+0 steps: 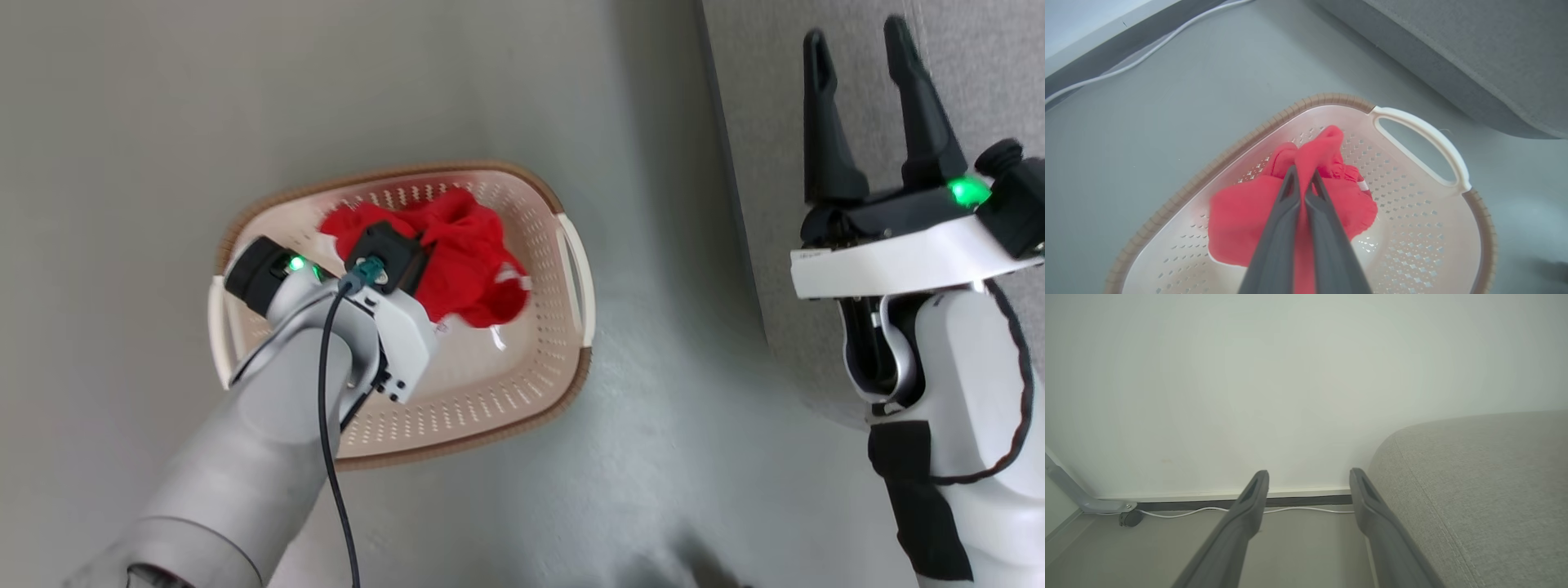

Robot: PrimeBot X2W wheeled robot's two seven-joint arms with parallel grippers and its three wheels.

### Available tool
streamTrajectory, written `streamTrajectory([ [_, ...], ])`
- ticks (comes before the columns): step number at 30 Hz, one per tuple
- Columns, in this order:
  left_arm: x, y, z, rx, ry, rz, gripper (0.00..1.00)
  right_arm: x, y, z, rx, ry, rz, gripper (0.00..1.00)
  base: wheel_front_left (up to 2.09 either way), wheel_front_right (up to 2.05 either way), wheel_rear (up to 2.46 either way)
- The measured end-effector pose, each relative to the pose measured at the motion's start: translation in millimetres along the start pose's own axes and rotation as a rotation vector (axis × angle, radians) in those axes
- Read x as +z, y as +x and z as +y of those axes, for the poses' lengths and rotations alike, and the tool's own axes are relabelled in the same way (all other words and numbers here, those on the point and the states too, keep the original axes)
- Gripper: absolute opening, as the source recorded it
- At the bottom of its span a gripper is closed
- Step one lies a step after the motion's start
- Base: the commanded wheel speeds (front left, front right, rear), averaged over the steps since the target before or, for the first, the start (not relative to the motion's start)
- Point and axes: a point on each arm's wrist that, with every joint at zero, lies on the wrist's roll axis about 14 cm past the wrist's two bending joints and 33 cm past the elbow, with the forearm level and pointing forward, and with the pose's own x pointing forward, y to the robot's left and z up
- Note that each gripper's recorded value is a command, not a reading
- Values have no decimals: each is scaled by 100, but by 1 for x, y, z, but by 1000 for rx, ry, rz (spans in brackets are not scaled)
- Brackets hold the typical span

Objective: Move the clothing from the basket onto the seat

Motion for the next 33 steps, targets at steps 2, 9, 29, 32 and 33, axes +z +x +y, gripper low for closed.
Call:
streamTrajectory([
  [2,12,-12,-1,19,-17,-36,0,4,-4,5,5,1,0,100,0,0,0],
  [9,53,-56,-4,88,-54,-164,0,22,-20,21,25,3,-14,100,0,0,0],
  [29,151,-192,-6,318,-96,-572,0,56,-88,66,98,31,-29,100,0,0,0],
  [32,164,-208,-10,328,-78,-623,0,58,-97,68,98,33,-31,100,0,0,0],
  [33,164,-208,-10,328,-78,-623,0,58,-97,68,98,33,-31,100,0,0,0],
])
